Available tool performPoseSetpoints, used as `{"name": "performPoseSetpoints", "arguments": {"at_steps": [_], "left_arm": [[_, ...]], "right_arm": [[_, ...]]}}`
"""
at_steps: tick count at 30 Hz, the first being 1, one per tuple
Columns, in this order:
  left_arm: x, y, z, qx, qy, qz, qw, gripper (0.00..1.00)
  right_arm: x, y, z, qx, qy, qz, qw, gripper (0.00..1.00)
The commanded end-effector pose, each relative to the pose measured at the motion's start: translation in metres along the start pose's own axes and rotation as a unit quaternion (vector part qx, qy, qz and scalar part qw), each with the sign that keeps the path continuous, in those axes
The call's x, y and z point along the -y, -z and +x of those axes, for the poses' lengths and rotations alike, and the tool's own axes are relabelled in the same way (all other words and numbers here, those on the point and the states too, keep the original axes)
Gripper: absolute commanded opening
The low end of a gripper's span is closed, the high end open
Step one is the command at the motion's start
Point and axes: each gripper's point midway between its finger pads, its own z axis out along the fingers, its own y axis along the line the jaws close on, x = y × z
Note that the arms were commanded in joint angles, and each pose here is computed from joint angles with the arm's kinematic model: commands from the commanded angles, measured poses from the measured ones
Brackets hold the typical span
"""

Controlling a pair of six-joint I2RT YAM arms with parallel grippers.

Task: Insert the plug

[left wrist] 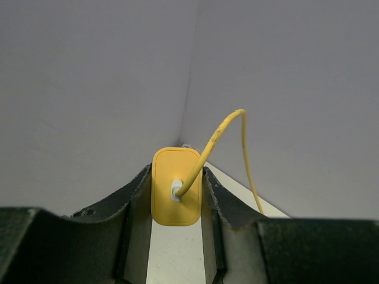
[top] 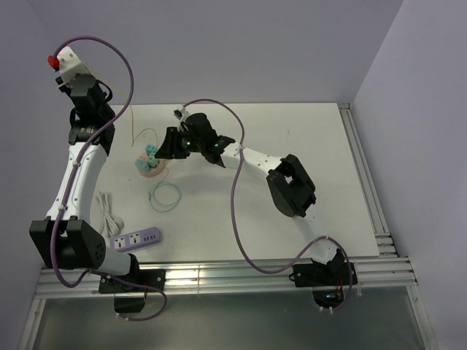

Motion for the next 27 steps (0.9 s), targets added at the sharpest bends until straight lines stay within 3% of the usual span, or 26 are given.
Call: {"name": "performPoseSetpoints", "arguments": {"at_steps": [1,10,15,23,27], "left_arm": [[0.01,-0.013,0.006,-0.012,0.05,0.036,0.998,0.0],[0.006,-0.027,0.077,-0.102,0.043,0.019,0.994,0.0],[0.01,-0.021,0.078,-0.109,0.064,0.033,0.991,0.0],[0.01,0.0,0.079,-0.121,0.139,0.041,0.982,0.0],[0.007,0.014,0.07,-0.116,0.176,0.048,0.976,0.0]], "right_arm": [[-0.04,-0.005,-0.016,0.031,0.003,-0.094,0.995,0.45],[-0.032,-0.01,0.004,0.01,0.048,-0.059,0.997,0.54],[0.001,-0.015,0.021,-0.02,0.079,0.013,0.997,0.65],[0.04,-0.017,0.029,-0.035,0.105,0.087,0.99,0.66],[0.04,-0.025,0.028,-0.034,0.107,0.077,0.991,0.66]]}}
